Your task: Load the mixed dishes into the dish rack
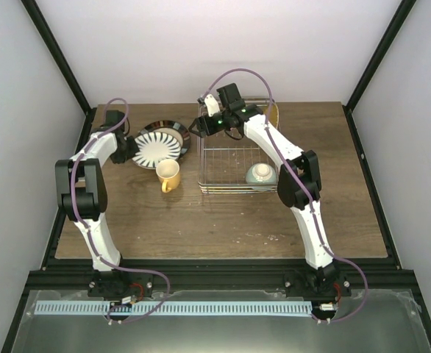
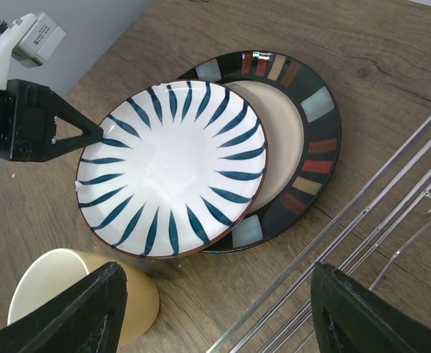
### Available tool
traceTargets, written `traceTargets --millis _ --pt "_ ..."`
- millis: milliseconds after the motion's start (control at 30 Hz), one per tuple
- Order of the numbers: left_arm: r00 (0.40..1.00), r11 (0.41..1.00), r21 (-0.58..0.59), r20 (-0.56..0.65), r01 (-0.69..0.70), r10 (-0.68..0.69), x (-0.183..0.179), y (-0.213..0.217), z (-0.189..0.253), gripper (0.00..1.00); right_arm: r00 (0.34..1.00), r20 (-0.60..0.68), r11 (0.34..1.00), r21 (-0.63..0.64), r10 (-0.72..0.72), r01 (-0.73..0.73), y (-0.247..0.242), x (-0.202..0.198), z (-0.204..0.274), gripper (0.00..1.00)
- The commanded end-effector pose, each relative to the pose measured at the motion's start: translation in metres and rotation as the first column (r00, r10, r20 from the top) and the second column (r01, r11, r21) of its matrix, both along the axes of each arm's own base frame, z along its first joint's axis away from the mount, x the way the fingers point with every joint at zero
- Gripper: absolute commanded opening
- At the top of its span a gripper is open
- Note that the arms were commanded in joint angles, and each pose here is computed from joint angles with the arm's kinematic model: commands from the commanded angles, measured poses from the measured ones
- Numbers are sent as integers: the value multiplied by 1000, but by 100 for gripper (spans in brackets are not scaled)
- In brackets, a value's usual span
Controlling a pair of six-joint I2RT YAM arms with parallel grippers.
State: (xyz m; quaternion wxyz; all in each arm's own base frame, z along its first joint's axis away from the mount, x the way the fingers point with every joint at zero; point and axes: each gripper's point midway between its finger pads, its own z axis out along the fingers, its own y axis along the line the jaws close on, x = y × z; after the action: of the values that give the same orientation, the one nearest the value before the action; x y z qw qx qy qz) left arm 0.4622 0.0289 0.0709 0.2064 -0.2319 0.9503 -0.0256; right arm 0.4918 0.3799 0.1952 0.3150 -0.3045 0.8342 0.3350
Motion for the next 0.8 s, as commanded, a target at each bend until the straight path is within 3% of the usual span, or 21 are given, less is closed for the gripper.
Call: traceTargets --millis 0,267,367,567,767 --pt "1000 1000 -3 7 0 0 -5 -1 7 15 999 50 1000 -2 10 -10 -1 -6 24 69" --pt "999 999 23 24 -23 22 -9 4 14 39 999 43 1000 -9 14 -14 -2 -7 21 69" --pt "999 1000 8 26 -22 22 -8 3 10 43 999 45 1000 -14 14 -14 -3 -8 20 69" --pt "999 986 -165 35 -29 35 -8 -13 -15 44 999 40 1000 -29 11 -10 -6 -10 16 69" --pt "988 929 -360 92 -83 124 -14 -4 -20 47 999 35 999 -45 7 -5 -9 -12 12 69"
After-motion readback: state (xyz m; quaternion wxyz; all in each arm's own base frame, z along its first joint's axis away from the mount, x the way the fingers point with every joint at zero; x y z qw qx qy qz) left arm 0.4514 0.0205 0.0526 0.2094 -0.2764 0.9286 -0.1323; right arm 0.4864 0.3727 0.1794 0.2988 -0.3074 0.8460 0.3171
